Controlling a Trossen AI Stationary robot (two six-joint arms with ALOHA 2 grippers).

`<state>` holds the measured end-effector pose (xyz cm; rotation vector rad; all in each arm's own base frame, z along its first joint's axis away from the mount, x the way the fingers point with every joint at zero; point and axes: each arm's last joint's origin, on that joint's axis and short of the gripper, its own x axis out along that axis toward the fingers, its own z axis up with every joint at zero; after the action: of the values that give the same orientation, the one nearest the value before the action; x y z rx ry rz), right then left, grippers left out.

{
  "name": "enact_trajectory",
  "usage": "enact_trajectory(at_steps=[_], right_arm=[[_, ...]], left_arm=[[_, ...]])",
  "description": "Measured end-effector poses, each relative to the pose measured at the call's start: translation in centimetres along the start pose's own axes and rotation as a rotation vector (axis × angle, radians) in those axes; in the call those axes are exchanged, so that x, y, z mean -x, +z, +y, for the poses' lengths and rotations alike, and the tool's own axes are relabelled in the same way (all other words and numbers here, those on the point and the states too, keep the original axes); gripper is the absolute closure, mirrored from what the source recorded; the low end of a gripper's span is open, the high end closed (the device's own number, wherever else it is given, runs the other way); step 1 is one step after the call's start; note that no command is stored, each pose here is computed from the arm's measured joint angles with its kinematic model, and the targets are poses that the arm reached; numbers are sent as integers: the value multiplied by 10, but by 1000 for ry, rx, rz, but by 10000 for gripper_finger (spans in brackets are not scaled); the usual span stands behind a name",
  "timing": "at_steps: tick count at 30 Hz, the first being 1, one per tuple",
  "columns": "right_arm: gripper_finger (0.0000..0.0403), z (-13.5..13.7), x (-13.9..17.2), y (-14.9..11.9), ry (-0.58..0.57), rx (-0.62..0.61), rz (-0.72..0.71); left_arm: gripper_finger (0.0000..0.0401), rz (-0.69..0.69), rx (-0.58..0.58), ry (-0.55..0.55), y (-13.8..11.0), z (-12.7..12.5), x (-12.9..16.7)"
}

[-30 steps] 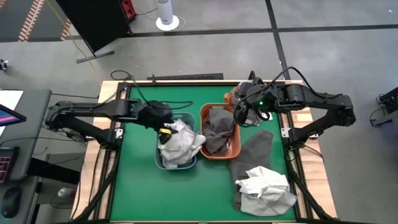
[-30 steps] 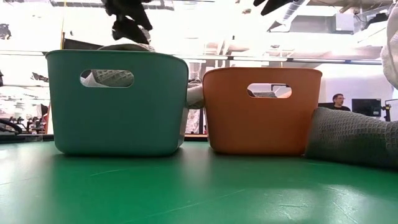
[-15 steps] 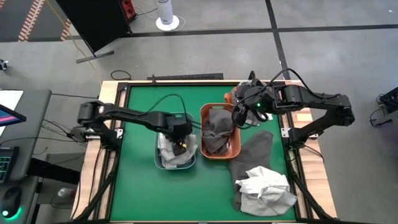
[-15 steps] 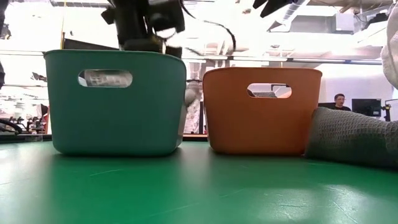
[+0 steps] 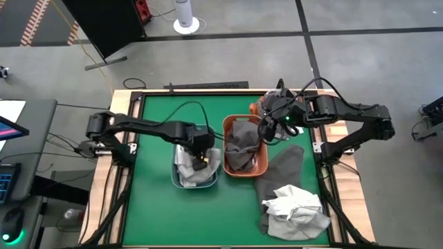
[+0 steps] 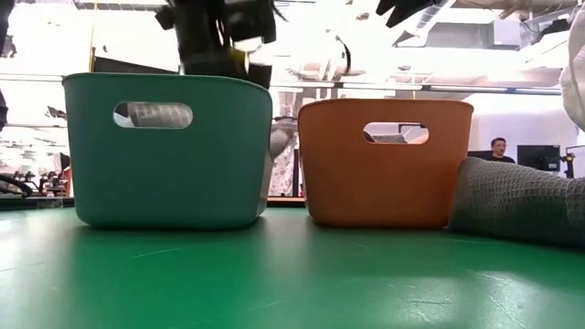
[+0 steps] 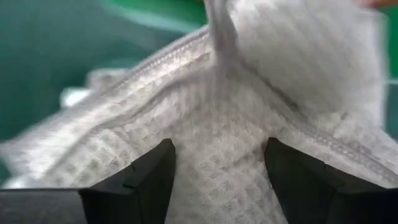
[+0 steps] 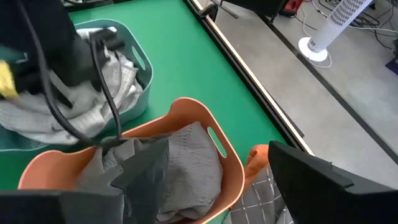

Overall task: Sort towels by color in basket
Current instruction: Put the left gray towel into the green bin

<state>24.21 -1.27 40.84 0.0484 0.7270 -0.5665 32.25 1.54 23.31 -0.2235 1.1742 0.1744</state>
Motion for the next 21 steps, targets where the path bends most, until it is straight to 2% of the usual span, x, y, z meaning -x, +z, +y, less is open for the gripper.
enact_trajectory(at_steps=[6,10,15,21], right_arm=[[97,0,0,0,-1,-8,2],[97,0,0,0,-1,-16,-1],[97,0,0,1,-1,-22,-8],[97,-3,4,-3,-7,-23,16]], left_arm=[[163,-42,-19,0,2,4,45],[163,-176,-21,-25,11,3,61],[163,-318,-108,-53,27,-7,57],[163,-341,-194,-54,39,-17,30]])
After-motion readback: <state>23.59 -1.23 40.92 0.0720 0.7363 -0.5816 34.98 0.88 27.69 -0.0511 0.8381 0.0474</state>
